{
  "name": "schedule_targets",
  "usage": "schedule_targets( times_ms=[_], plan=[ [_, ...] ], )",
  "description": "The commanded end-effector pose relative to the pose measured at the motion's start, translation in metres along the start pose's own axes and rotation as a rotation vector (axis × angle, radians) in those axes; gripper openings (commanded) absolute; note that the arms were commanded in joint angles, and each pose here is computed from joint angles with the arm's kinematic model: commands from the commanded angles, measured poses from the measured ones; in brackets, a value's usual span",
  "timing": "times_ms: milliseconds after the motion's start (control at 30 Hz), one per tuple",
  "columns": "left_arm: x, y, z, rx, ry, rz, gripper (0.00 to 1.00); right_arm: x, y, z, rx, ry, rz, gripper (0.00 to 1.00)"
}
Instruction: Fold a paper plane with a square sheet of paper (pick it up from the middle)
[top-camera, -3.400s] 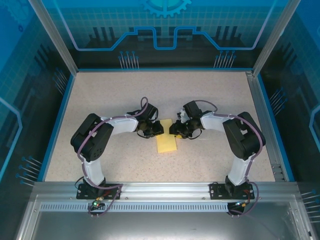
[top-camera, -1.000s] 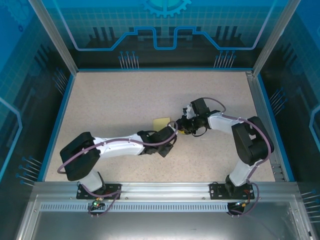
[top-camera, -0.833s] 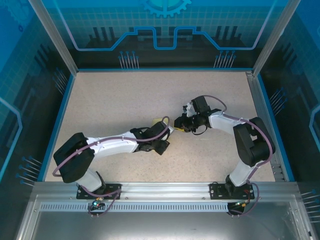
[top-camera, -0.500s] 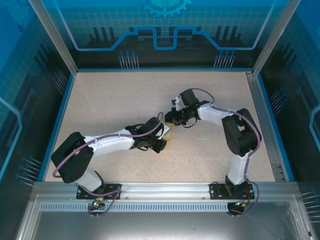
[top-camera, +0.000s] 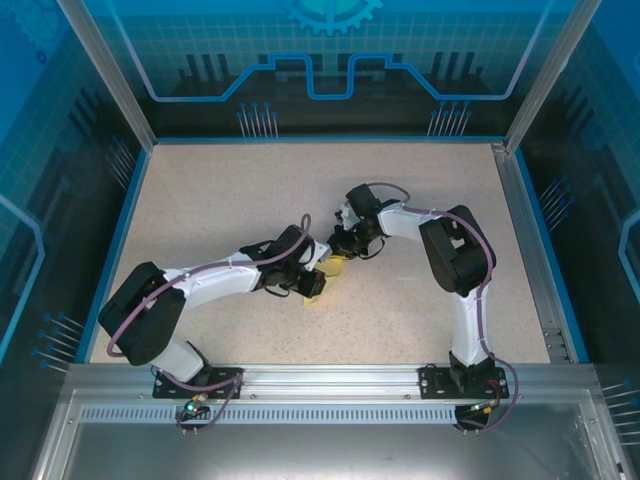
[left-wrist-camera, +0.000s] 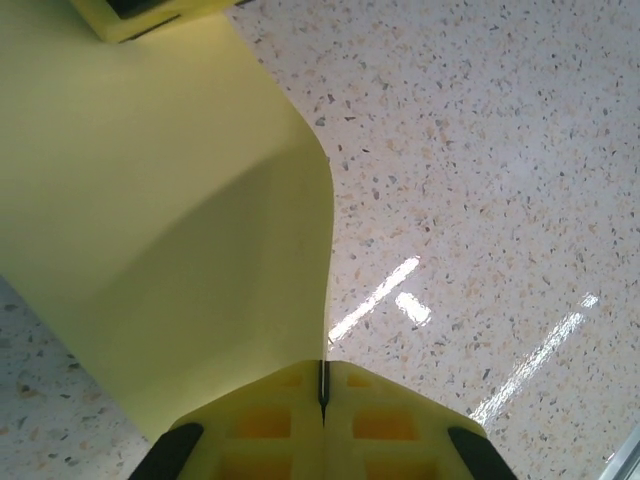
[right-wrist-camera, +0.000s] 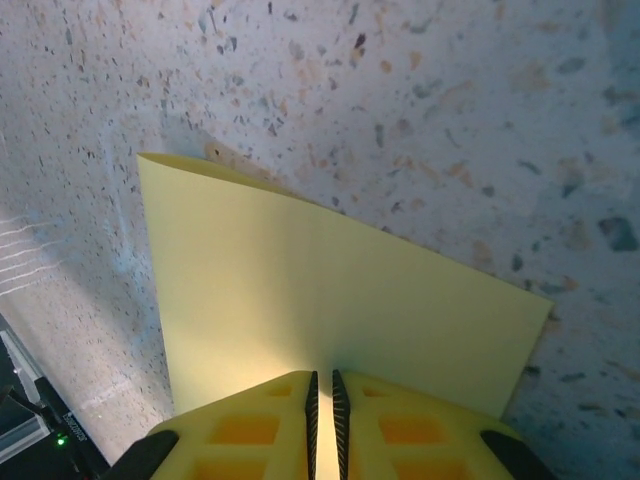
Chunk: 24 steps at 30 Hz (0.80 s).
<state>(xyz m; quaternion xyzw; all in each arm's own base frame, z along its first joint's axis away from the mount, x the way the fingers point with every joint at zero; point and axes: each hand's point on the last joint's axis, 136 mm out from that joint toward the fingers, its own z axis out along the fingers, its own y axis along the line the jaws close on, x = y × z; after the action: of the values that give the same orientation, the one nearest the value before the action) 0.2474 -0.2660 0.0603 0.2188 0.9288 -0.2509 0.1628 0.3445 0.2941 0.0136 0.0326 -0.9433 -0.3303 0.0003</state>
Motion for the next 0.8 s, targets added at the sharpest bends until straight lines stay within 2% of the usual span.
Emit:
schedule_targets(
  times_ms=[0, 300, 767],
  plan=[
    [-0.002, 0.001, 0.0, 0.029, 0.003, -0.047, 0.0, 0.016, -0.015, 0.011, 0.068, 0.061, 0.0, 0.16],
    [0.004, 0.024, 0.011, -0.031, 0.049, -0.096, 0.0, 0.018, -0.015, 0.011, 0.072, 0.063, 0.0, 0.16],
    [-0.005, 0.039, 0.016, -0.108, 0.04, -0.089, 0.02, 0.023, -0.018, 0.016, 0.075, 0.073, 0.006, 0.16]
  ],
)
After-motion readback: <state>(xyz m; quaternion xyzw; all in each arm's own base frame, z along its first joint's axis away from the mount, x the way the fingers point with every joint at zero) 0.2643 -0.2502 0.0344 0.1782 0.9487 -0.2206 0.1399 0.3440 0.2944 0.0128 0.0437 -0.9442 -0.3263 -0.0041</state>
